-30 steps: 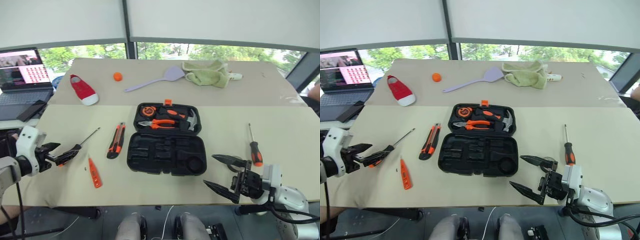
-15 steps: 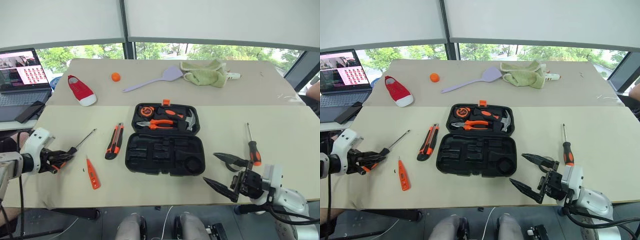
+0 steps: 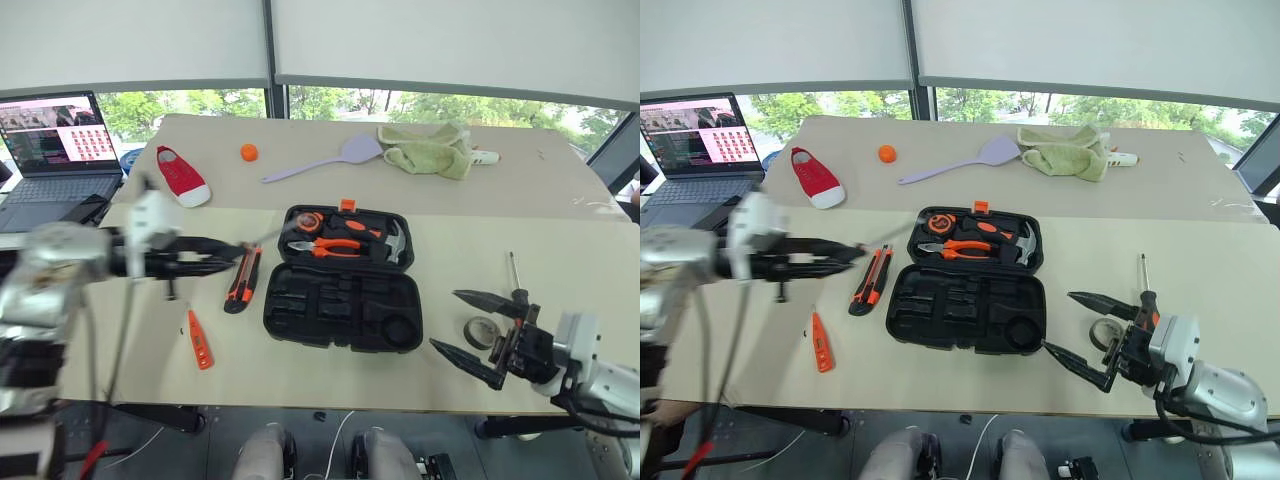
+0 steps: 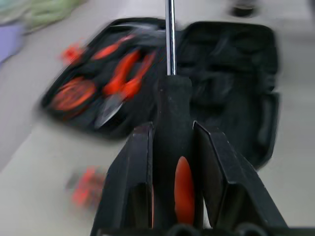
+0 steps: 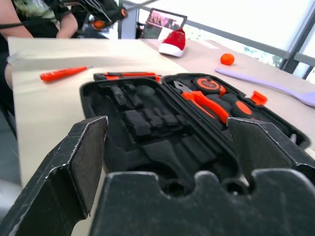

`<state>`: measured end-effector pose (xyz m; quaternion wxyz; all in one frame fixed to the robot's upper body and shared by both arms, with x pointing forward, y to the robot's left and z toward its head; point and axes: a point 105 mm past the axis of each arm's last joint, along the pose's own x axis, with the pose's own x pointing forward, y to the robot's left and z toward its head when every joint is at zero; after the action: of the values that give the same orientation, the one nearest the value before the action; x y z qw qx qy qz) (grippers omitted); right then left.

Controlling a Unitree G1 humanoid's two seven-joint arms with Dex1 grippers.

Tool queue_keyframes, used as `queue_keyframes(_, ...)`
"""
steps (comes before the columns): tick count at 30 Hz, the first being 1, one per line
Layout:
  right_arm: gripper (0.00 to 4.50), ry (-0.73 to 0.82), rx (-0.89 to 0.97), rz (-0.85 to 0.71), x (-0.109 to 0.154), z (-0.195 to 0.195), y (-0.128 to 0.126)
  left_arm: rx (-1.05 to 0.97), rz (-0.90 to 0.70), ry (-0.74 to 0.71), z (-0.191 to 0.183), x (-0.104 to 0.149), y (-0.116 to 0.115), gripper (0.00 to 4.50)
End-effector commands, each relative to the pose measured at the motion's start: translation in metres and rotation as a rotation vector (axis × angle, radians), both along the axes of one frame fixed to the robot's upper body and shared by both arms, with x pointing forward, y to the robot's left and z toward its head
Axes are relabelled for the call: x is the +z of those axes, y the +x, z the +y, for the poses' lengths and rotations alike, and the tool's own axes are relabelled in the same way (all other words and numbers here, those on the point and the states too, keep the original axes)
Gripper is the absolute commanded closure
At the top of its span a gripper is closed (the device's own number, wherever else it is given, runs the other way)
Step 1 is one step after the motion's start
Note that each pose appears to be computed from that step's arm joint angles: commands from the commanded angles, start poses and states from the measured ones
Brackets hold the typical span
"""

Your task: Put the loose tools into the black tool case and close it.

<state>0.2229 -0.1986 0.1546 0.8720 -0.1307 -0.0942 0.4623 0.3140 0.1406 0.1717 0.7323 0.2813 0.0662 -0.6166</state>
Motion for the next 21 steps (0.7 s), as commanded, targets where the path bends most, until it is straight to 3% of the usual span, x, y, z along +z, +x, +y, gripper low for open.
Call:
queue_keyframes(1, 0.00, 0.014, -0.013, -0.027, 0.014, -0.002, 0.001, -0.050, -0.101, 0.134, -0.024, -0.011, 0.016, 3.70)
queue_keyframes(8, 0.00, 0.042, -0.068, -0.003, 0.010, -0.001, -0.008, -0.037, -0.213, 0.234, -0.051, -0.026, 0.044, 3.70)
queue_keyframes(21, 0.00, 0.108, -0.081, 0.030, 0.006, 0.015, -0.015, -0.064, -0.218, 0.254, -0.068, -0.039, 0.053, 3.70)
